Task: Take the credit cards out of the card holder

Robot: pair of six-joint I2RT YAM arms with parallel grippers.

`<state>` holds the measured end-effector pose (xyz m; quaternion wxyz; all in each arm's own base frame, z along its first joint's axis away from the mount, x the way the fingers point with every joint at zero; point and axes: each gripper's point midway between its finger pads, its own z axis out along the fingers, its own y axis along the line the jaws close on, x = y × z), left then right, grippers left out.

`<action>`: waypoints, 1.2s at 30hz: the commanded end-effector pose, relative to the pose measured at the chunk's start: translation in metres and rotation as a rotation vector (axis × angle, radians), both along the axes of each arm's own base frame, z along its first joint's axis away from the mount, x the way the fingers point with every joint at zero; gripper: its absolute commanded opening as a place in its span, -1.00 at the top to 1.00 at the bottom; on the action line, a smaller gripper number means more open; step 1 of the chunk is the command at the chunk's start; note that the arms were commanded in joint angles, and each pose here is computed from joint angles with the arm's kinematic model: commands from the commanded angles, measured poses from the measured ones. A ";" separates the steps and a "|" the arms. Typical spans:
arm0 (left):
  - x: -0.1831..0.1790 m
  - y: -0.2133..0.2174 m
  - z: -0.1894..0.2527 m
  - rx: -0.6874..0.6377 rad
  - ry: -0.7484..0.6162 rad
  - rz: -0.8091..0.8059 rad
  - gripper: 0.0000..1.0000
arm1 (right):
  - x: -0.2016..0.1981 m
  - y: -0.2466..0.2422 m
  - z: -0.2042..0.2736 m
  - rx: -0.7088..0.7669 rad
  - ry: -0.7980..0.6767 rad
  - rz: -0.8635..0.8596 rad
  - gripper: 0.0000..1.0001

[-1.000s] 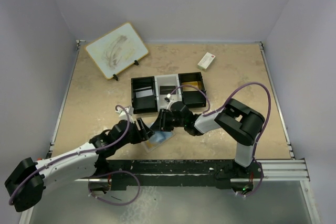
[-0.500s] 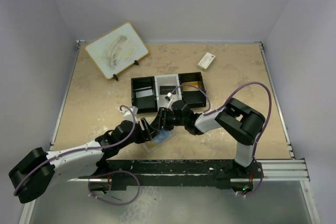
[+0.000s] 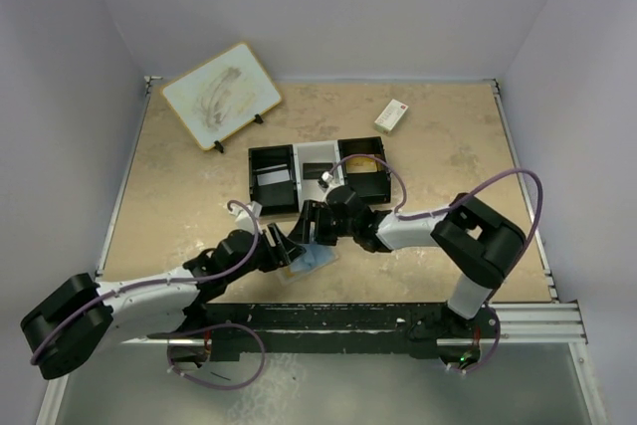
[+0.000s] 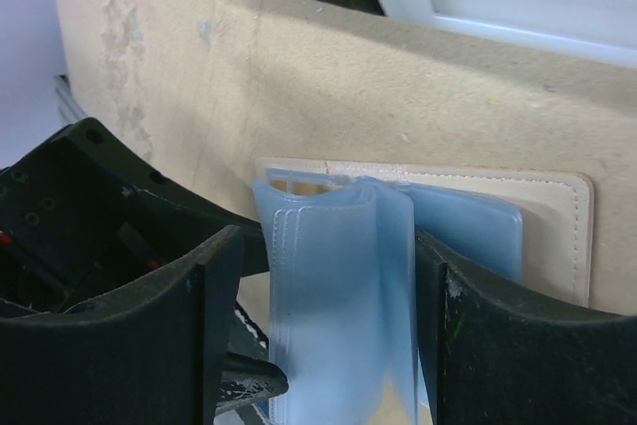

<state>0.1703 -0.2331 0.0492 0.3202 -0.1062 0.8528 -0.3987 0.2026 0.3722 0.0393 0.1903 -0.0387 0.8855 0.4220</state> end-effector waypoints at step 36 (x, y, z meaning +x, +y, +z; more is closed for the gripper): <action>0.024 -0.115 0.049 -0.160 -0.076 -0.218 -0.22 | 0.028 -0.135 0.030 -0.299 -0.114 -0.478 -0.34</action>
